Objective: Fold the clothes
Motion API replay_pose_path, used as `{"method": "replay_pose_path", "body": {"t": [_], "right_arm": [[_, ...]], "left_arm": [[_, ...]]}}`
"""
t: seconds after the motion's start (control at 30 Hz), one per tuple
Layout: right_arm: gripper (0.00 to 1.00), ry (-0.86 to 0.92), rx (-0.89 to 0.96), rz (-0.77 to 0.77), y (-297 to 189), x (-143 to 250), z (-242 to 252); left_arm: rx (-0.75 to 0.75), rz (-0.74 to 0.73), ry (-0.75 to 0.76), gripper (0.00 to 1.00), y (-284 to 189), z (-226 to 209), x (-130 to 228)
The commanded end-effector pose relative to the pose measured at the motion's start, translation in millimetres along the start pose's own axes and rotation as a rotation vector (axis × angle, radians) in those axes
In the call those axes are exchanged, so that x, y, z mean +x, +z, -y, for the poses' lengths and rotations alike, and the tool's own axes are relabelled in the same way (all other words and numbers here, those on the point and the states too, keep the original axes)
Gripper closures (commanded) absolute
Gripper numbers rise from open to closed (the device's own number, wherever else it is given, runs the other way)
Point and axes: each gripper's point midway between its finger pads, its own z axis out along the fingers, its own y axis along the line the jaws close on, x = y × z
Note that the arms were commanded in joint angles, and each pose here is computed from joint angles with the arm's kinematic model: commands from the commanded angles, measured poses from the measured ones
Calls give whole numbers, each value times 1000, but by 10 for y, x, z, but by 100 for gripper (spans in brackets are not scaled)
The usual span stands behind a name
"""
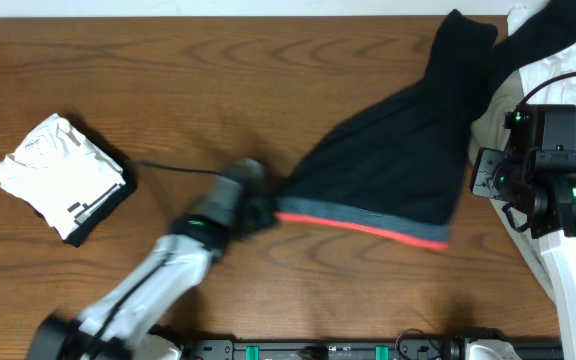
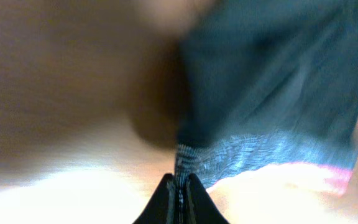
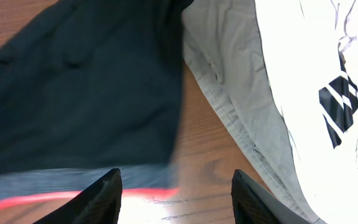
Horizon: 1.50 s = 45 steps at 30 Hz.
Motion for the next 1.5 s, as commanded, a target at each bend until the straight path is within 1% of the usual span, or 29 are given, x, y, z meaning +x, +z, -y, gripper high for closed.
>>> {"method": "replay_pose_path", "body": {"t": [0.0,0.07,0.13,0.17,0.2,0.23,0.27,0.33,0.43,0.5,0.63,0.7,0.77,0.83,0.9,0.97,1.1,1.23,1.47], "right_arm": [[45,19,12,9,-20,-30,45],[45,19,12,9,-20,-29,46],[45,19,11,8,-20,-29,45],[45,19,11,8,-20,-28,45],[45,19,11,6,-19,-24,45],[45,19,11,4,-19,-19,46],[45,18,12,2,-19,-13,47],[45,18,12,-2,-20,-4,49],[45,18,10,-3,-19,-2,44],[45,18,10,-2,-19,-4,44],[44,19,9,3,-18,-17,41],[44,20,7,8,-18,-30,38],[44,20,6,13,-18,-41,35],[44,21,6,15,-20,-46,34],[44,21,2,14,-19,-45,27],[44,21,2,14,-19,-44,27],[44,20,2,11,-19,-36,29],[44,20,-12,8,-20,-32,4],[44,20,-15,8,-20,-32,-1]], "left_arm": [[-33,235,-63,94,-478,-325,-721],[-36,377,-114,94,-822,-505,-1156],[-51,463,-125,94,-1068,-642,-1442],[-51,488,-141,92,-1156,-694,-1542],[-32,500,-152,66,-1226,-706,-1619],[-8,499,-157,32,-1262,-699,-1659],[14,490,-157,2,-1271,-675,-1667],[51,448,-158,2,-1233,-622,-1601],[77,316,-188,2,-1095,-558,-1317],[77,200,-214,2,-989,-521,-1043],[18,-40,-229,2,-828,-478,-412],[-11,-134,-222,2,-775,-449,-140],[-25,-193,-192,2,-715,-403,54],[-55,-220,-173,2,-650,-398,178],[-127,-219,-197,2,-594,-472,251],[-170,-223,-227,2,-535,-509,314],[-188,-255,-290,2,-379,-486,418],[-198,-278,-317,2,-173,-473,453],[-239,-303,-421,2,136,-582,496]]}}
